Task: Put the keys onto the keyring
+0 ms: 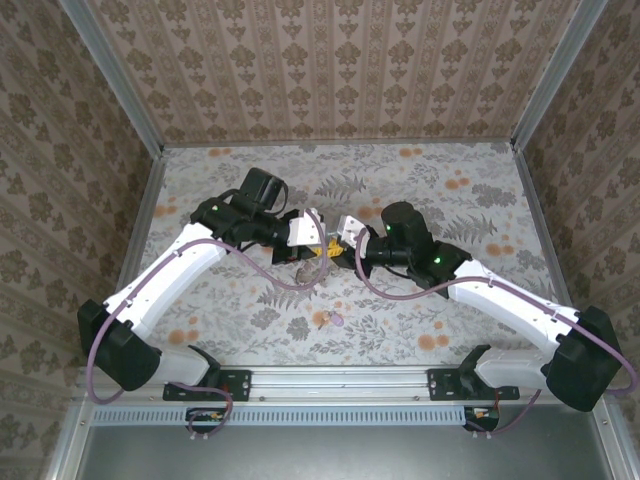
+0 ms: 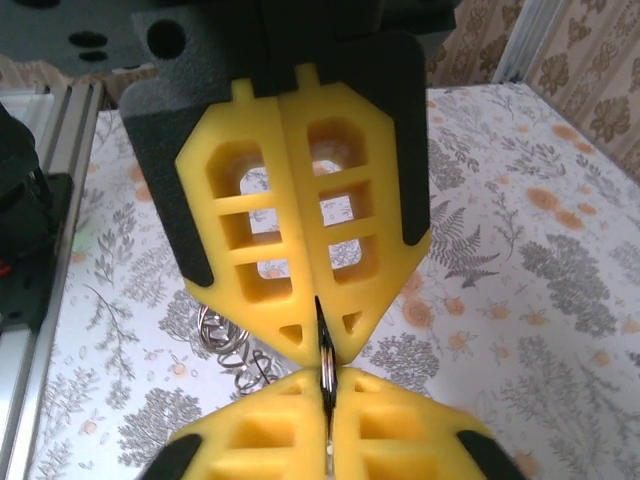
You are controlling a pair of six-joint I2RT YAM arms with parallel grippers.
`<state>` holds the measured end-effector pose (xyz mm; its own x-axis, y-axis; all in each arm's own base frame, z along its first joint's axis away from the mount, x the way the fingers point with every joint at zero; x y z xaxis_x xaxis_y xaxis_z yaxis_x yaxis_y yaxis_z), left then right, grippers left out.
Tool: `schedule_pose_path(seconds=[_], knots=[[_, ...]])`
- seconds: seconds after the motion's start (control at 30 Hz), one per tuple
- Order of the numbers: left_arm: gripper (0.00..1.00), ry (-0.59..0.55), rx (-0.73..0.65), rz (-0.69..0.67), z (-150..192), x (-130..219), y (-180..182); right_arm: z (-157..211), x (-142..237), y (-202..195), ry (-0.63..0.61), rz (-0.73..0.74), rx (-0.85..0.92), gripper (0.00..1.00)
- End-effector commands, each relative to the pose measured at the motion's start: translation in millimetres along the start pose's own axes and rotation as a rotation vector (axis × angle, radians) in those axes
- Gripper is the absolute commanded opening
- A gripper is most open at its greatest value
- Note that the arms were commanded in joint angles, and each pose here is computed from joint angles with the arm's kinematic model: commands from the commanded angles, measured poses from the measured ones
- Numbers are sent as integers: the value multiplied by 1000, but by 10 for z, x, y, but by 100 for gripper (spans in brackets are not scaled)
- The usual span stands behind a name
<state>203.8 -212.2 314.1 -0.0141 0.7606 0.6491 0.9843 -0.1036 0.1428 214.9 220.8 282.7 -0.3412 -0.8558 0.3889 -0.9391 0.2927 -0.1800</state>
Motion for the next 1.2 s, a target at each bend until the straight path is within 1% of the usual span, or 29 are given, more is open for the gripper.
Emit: schedule_pose_path(seconds=[0.0,0.13,0.17,0.23,0.33,0.4,0.5,0.6,0.67,0.7,0.77,0.83,0.97,1.03,1.17], knots=[[0,-74,-31,-12,-104,28,20,15,-36,-4,58,-19,-30,0],[0,-90,-24,-36,-86,31,23,-32,-38,-19,34,-22,-42,0],[2,-100,-13,-40,-83,41,27,-48,-33,-26,21,-16,-42,0],[24,-126,47,-51,-41,81,39,-83,-8,-48,-18,17,-45,0],[41,-194,179,-82,41,179,58,-133,39,-100,-63,63,-75,0],[48,-221,241,-100,129,176,22,-142,42,-117,-71,79,-96,0],[57,-221,289,-135,266,74,-53,-91,25,-123,-67,99,-122,0],[59,-204,333,-147,300,1,-52,-57,23,-128,-66,122,-138,0],[64,-192,353,-163,292,-35,-30,-67,22,-132,-71,129,-144,0],[65,-172,365,-197,300,-49,-4,-68,22,-132,-74,130,-145,0],[63,-146,375,-215,317,-103,27,-93,27,-142,-84,135,-142,0],[56,-104,381,-224,345,-159,55,-111,31,-158,-85,149,-140,0],[48,-23,387,-273,384,-232,85,-130,43,-191,-82,186,-157,0],[42,-20,376,-306,363,-235,81,-123,49,-203,-78,213,-173,0],[30,-61,353,-330,309,-205,56,-103,48,-191,-76,248,-181,0]])
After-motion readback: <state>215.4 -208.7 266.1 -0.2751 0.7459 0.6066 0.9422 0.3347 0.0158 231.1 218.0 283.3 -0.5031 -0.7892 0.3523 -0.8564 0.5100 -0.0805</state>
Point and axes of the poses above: each hand's point on the last joint's axis, 136 mm out from that joint toward the fingers, its own x axis back along the fingers, its own y axis along the line the jaws close on, z = x × y, the point moved 10 cm from there along x, back along the fingers, and after that the axes turned 4 degrees about x, right-handed, at the moved point
